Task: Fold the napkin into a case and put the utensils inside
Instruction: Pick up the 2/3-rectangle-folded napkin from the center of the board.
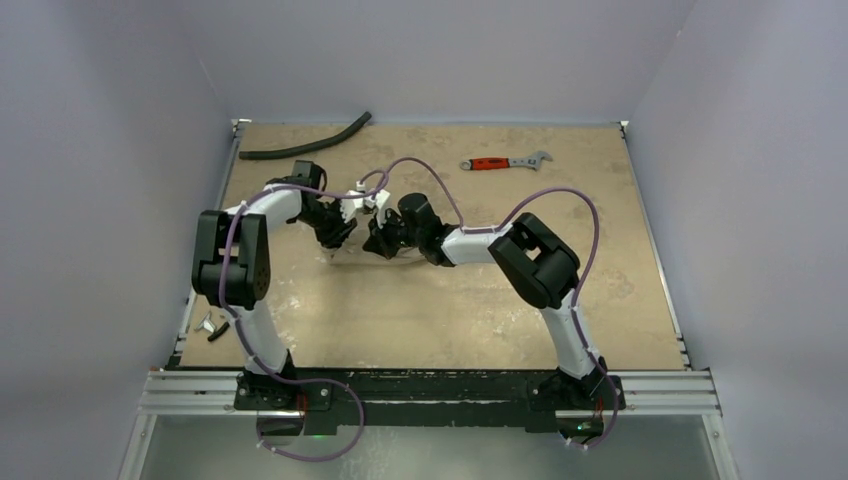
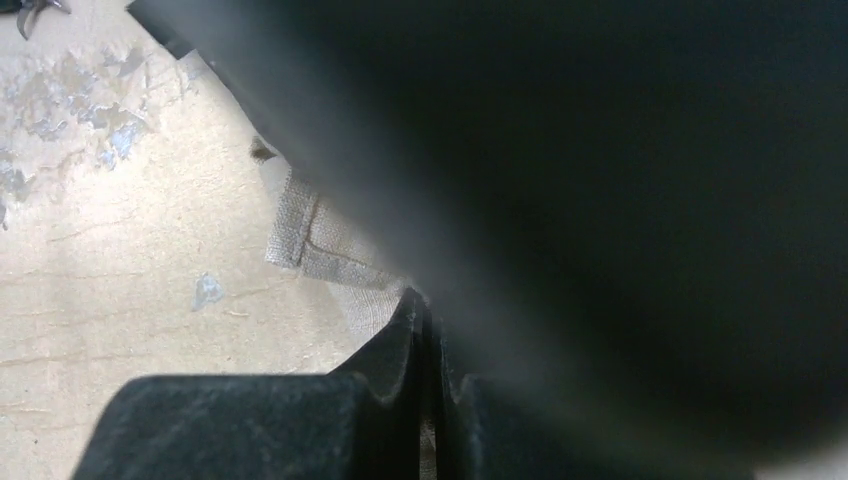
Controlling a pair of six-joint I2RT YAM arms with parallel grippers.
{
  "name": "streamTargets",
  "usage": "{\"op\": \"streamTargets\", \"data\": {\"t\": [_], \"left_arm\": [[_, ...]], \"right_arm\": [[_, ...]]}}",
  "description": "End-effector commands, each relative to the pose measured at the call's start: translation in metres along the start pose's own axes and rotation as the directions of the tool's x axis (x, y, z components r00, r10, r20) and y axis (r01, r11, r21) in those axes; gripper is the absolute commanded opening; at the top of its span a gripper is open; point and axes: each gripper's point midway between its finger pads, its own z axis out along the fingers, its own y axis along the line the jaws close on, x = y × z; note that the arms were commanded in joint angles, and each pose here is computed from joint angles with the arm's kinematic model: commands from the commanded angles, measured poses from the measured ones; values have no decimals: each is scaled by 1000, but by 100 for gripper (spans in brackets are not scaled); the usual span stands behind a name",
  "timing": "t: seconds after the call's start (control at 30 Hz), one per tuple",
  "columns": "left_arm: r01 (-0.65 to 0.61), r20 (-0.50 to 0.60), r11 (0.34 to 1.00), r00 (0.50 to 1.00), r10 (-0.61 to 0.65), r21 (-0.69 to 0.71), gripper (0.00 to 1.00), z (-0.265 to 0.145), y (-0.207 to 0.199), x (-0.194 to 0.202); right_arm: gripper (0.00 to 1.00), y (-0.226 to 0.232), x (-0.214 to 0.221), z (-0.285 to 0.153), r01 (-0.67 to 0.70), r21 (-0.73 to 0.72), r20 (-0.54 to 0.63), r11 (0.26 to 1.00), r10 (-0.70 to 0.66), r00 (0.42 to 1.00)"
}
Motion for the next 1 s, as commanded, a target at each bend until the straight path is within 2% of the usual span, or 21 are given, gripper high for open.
{"op": "streamTargets", "data": {"t": [0.0,0.1,0.2,0.4,0.63,0.83,0.97], "left_arm": [[-12,52,1000,999,13,-20,23,-20,-4,-12],[-7,71,999,997,11,-53,10,-29,0,-19],[11,115,995,993,1,-98,7,-43,7,-27],[21,159,998,987,-11,-63,8,-50,-2,-35],[-20,147,1000,989,23,-20,12,-38,-20,-21],[-71,95,995,992,77,-66,16,-27,-20,-6],[-98,104,990,989,109,-106,17,-25,-18,-6]], "right_arm": [[0,-17,56,-8,-132,113,-149,985,148,978],[0,-17,62,-9,-141,124,-174,982,161,971],[0,-17,69,-10,-152,128,-196,980,175,965],[0,-20,73,-4,-182,141,-238,973,212,948],[0,-8,24,-8,-184,97,-194,978,200,960],[0,7,-13,-8,-183,10,-180,983,182,967],[0,13,-15,-2,-168,-50,-222,984,153,963]]}}
